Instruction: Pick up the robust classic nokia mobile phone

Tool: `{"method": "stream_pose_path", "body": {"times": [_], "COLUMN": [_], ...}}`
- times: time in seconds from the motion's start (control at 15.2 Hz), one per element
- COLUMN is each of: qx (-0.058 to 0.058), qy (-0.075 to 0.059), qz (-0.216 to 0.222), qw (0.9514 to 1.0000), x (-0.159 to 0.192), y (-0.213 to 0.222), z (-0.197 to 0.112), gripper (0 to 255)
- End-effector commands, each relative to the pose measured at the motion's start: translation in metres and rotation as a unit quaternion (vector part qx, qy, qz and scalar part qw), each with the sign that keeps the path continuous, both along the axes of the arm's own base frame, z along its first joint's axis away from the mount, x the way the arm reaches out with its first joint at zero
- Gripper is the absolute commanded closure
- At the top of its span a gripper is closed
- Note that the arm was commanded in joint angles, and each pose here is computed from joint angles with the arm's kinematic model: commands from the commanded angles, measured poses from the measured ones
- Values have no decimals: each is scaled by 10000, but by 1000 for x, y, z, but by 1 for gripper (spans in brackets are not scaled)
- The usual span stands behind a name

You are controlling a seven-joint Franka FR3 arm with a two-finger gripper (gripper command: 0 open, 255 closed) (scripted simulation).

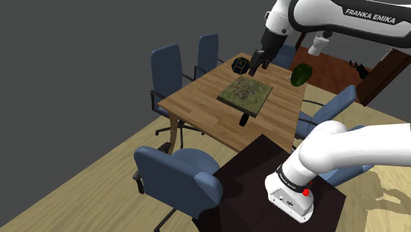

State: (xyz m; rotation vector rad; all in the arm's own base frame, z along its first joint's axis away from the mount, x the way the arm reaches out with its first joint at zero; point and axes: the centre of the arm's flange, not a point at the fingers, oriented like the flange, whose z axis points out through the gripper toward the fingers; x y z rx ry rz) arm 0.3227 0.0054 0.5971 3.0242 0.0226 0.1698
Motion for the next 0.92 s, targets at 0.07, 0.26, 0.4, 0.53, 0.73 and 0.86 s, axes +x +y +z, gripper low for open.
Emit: {"method": "stream_pose_path", "body": {"times": [0.07,0.26,0.4,0.53,0.73,0.86], "qx": [9,37,56,74,102,121], "qy": [41,163,245,327,449,531], "qz": [33,132,198,264,363,429], "qw": [10000,9998,9995,9991,9983,9976], "x": [4,17,26,34,46,54], "y": [-8,-34,-50,-67,-91,-107], "z": [-10,-39,-59,-79,-110,-131], "gripper": [0,0,0,0,0,0]}}
